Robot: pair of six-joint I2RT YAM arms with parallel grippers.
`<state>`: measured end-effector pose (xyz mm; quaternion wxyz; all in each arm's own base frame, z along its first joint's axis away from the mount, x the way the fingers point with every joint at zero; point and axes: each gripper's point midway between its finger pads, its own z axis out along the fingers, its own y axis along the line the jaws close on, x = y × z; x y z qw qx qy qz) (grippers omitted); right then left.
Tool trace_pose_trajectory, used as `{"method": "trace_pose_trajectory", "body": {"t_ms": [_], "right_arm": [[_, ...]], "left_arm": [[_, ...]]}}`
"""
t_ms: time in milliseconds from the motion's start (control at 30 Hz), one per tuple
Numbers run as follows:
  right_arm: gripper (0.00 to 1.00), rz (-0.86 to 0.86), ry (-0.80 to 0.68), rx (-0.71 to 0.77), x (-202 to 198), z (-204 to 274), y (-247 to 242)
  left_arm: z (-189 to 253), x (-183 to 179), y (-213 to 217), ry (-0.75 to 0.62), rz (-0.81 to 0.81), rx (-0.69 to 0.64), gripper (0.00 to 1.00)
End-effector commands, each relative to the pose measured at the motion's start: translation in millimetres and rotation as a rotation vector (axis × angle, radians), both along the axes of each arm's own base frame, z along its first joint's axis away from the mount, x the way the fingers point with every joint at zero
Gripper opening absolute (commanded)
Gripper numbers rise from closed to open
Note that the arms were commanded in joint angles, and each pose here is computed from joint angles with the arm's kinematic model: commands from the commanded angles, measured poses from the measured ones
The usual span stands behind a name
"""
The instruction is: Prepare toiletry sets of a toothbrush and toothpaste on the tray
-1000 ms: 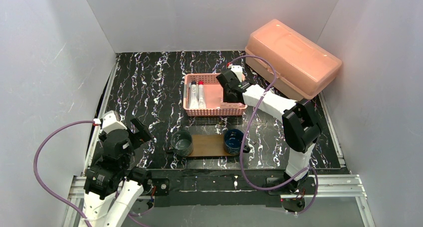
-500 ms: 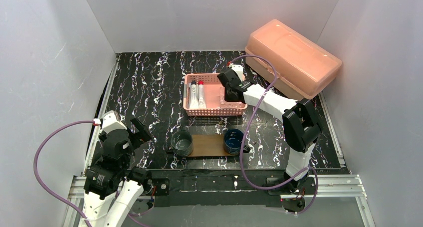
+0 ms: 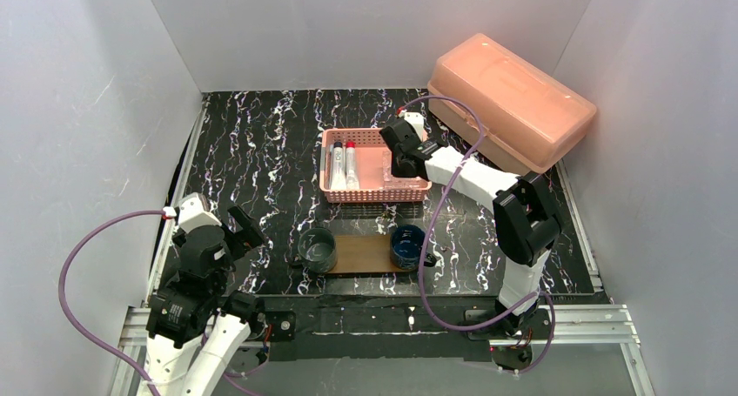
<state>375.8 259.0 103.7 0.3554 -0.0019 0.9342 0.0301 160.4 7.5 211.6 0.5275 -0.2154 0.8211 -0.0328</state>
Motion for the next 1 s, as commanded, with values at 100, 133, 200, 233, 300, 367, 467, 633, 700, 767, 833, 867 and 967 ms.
{"method": "trace_pose_trajectory", "body": {"t_ms": [100,133,200,233,300,367,467,633,700,767,833,867,967], "right_arm": [[0.01,0.005,-0.13,0.076,13.3,54.3,5.1],[0.01,0.004,-0.138,0.079,13.7,58.3,4.9],[0.01,0.008,-0.153,0.085,14.7,66.4,5.1],[0.01,0.008,-0.161,0.089,15.4,70.2,5.3],[0.01,0.014,-0.174,0.095,16.2,77.7,6.5],[0.01,0.018,-0.186,0.099,16.6,84.3,7.4],[0.01,0.02,-0.206,0.102,17.1,94.0,7.9],[0.01,0.024,-0.24,0.109,15.8,109.0,11.4],[0.01,0.029,-0.25,0.114,13.6,113.7,13.8],[0.01,0.031,-0.267,0.118,10.7,120.6,16.2],[0.01,0.034,-0.286,0.123,7.4,128.2,19.3],[0.01,0.036,-0.296,0.124,5.8,132.1,20.9],[0.01,0.049,-0.324,0.128,-1.5,145.1,28.1]], "left_arm": [[1.5,0.3,1.5,-0.008,0.004,0.006,0.99],[1.6,0.3,1.7,-0.008,0.005,0.006,0.99],[1.4,0.5,1.4,-0.007,0.004,0.006,0.99],[1.5,0.4,1.3,-0.008,0.004,0.005,0.99],[1.4,0.5,1.2,-0.007,0.003,0.006,0.99],[1.0,0.5,1.3,-0.005,0.004,0.006,0.99],[1.1,0.6,1.2,-0.005,0.004,0.006,0.99],[1.0,0.8,1.4,-0.004,0.005,0.006,0.99],[0.9,0.8,1.3,-0.004,0.004,0.006,0.99],[0.7,0.8,1.2,-0.002,0.004,0.007,0.99],[0.7,0.9,0.9,-0.002,0.002,0.006,0.99],[0.6,0.9,1.1,-0.002,0.004,0.006,0.99],[0.8,0.9,1.0,-0.003,0.003,0.005,0.99]]}}
